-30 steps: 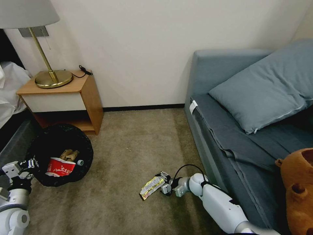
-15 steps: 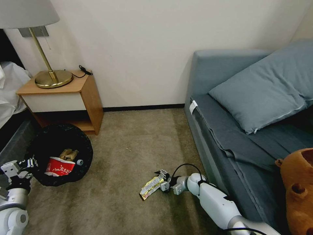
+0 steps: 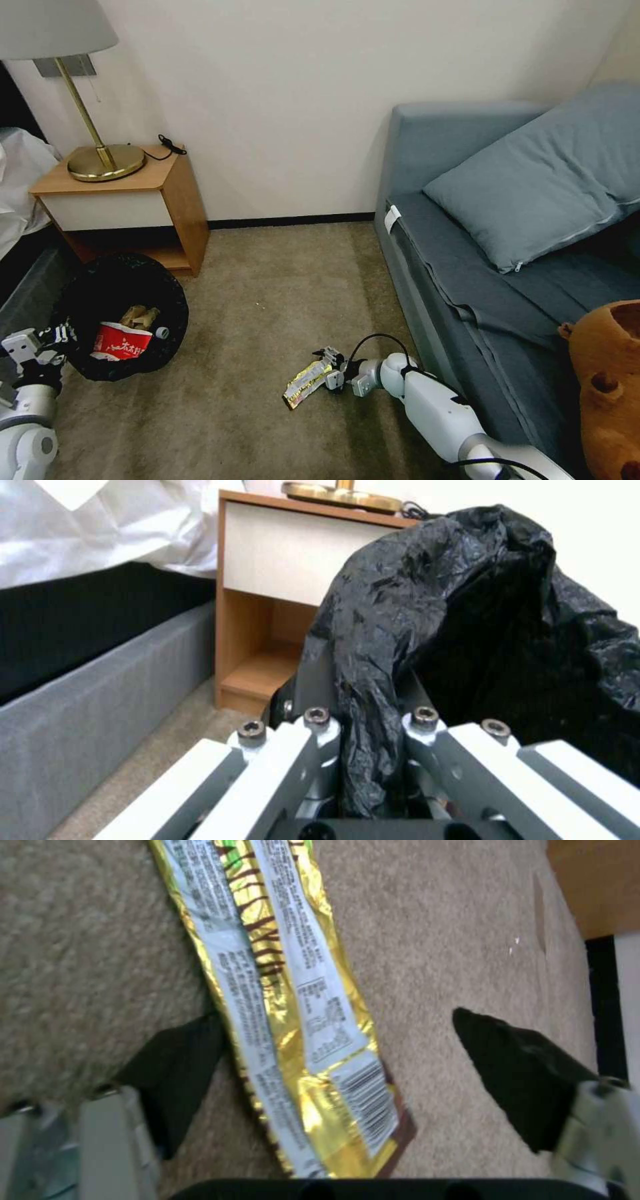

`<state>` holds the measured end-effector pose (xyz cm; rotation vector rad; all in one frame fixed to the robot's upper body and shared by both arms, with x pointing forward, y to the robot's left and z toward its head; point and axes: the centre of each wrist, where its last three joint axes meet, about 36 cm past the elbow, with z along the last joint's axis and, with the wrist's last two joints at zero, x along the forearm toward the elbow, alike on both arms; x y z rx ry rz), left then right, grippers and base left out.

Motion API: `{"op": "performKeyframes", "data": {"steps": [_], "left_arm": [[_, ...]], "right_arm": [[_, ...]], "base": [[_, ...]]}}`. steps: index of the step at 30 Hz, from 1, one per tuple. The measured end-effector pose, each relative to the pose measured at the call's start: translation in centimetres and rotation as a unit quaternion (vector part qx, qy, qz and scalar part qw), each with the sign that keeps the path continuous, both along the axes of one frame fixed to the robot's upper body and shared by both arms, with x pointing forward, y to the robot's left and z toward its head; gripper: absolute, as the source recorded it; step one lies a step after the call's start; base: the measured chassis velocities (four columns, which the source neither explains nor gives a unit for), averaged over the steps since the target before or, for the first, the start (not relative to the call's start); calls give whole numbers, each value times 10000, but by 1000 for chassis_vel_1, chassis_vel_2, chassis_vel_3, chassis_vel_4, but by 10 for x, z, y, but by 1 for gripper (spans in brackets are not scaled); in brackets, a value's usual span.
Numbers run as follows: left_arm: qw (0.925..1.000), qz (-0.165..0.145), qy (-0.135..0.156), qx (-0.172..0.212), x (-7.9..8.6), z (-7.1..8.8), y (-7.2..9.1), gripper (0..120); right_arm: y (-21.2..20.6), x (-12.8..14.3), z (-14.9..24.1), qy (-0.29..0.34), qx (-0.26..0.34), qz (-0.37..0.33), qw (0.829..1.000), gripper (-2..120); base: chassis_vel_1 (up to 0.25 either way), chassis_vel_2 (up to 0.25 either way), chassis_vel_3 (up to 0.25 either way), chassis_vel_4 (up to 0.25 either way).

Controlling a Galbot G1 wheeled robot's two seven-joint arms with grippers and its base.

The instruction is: Pick up the trash bin, then pick up the garbage on the floor and place it into the trash bin.

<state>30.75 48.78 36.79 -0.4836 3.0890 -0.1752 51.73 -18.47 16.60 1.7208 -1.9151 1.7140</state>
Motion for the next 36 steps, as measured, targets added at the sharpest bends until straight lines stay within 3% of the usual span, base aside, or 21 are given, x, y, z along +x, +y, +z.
{"op": "performKeyframes", "data": {"steps": [24, 36], "left_arm": [[10000, 84, -50, -11, -11, -3, 9, 5], [9999, 105, -103, 6, -14, 1, 10, 5]], "right_arm": [[17, 0, -13, 280, -46, -108, 9995, 0], [16, 4, -9, 218, -15, -112, 9997, 0]], "base": [[0, 0, 0, 0], [0, 0, 0, 0]]}}
